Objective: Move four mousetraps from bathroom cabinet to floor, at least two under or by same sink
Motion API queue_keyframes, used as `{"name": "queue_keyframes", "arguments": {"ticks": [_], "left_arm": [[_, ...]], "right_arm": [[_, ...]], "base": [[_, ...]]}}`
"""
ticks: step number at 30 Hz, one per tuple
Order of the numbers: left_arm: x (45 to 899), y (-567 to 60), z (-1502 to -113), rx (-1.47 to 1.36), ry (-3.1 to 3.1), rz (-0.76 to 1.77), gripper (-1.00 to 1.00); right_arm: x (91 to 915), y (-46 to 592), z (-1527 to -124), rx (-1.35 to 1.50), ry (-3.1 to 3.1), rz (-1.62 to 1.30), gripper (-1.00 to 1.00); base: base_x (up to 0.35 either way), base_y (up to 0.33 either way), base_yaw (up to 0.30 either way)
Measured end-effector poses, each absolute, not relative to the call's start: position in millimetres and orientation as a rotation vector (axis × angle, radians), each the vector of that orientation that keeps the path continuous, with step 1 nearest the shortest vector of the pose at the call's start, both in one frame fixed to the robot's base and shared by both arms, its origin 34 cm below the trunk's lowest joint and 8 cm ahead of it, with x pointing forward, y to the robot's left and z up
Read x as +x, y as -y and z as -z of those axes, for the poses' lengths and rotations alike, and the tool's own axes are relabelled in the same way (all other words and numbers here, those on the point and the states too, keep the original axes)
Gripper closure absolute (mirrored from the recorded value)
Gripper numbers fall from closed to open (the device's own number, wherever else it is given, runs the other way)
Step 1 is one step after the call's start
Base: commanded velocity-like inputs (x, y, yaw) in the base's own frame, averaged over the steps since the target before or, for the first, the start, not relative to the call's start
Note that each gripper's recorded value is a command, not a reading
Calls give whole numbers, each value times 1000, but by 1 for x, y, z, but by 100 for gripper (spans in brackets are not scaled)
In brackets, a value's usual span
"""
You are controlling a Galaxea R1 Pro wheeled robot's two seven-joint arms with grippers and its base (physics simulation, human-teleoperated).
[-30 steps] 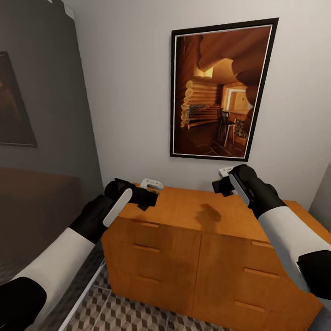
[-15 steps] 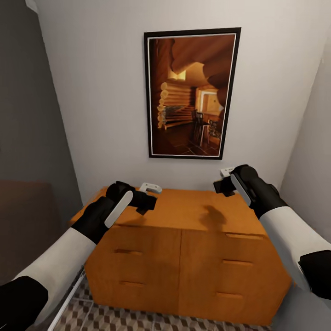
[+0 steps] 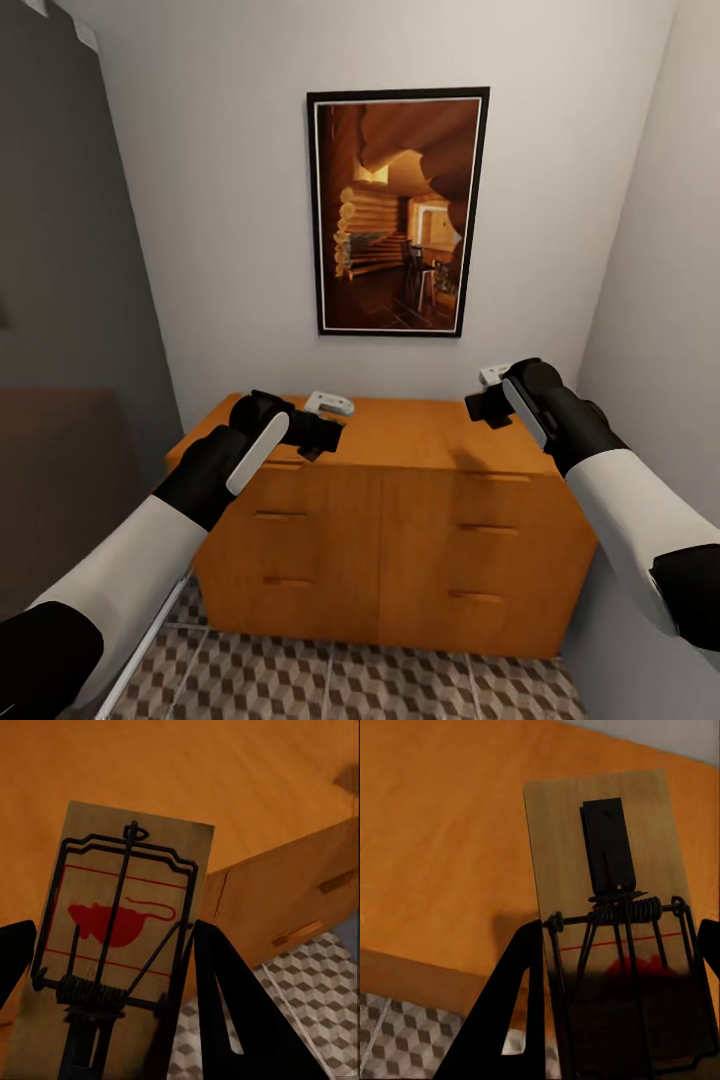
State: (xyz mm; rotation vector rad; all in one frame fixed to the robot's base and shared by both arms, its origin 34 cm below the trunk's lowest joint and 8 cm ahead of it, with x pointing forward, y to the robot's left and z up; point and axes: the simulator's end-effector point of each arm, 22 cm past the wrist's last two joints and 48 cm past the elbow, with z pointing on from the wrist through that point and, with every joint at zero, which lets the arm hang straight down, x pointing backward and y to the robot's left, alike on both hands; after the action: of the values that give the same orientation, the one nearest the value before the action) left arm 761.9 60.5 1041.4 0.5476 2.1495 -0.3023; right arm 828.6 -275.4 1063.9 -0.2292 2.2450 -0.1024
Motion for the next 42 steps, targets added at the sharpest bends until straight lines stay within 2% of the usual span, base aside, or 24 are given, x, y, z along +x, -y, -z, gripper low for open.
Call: {"name": "queue_keyframes", "arguments": {"ticks": [32,42], "left_arm": [[761,-60,-1043,547,-2146,311,100],[744,-48,-1006,608,-2192,295,100]], "right_arm": [[827,276,-1050,-223,-2279,92,100],[811,260,-996,-227,-2382,-5,100]], "base": [[-346,0,0],[0,0,0]]}}
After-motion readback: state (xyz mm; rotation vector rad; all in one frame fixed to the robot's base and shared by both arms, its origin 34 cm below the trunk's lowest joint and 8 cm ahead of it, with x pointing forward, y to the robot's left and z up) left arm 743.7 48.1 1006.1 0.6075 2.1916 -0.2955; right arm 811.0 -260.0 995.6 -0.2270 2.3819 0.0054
